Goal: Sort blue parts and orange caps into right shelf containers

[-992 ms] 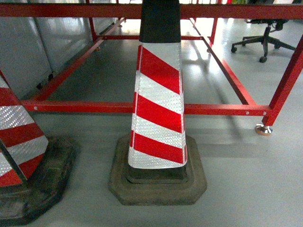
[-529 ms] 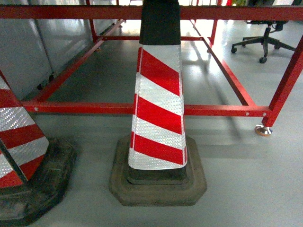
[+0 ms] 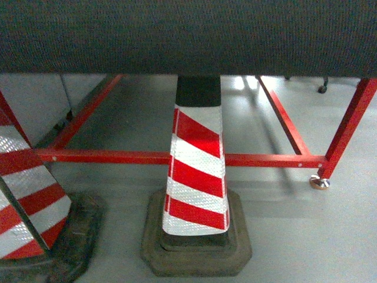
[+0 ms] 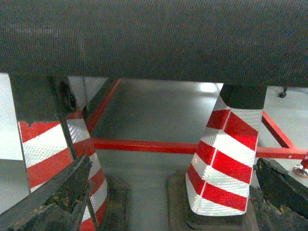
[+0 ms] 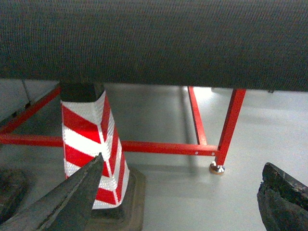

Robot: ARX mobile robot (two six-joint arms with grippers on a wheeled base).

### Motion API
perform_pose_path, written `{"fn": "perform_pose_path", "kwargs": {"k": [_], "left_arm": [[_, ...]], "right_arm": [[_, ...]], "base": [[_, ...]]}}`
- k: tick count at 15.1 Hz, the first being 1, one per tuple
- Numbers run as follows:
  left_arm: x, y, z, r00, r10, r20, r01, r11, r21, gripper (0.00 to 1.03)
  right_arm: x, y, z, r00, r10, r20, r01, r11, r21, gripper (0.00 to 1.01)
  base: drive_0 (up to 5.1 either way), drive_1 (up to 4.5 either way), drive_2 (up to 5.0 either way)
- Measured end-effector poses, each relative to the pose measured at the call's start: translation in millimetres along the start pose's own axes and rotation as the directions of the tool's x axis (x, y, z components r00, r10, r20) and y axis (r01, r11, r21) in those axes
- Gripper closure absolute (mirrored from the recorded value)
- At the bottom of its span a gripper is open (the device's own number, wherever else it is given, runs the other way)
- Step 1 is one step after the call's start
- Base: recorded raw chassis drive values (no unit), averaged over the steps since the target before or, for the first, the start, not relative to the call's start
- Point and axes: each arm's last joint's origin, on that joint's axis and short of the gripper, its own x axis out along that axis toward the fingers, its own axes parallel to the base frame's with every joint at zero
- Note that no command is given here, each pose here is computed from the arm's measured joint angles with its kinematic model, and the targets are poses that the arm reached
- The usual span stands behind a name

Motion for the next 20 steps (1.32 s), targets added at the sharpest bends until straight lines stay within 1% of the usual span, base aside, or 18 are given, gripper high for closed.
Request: {"fn": "perform_pose_path", "kwargs": {"k": [9,20], "left_arm": [[0.0,0.0,0.0,1.0,0.0,0.0,0.0,1.0,0.002,0.05],[0.0,0.0,0.4,1.0,0.001,0.005,-0.001,1.0,0.002,0.05]], "right_arm": [[0.0,0.0,0.0,1.0,0.0,0.0,0.0,1.0,0.007,0.03],[0.0,0.0,1.0,1.0,0.001,0.01,-0.001,1.0,0.007,0.03]], "base": [[0.0,0.0,0.0],[0.0,0.0,0.0]]}}
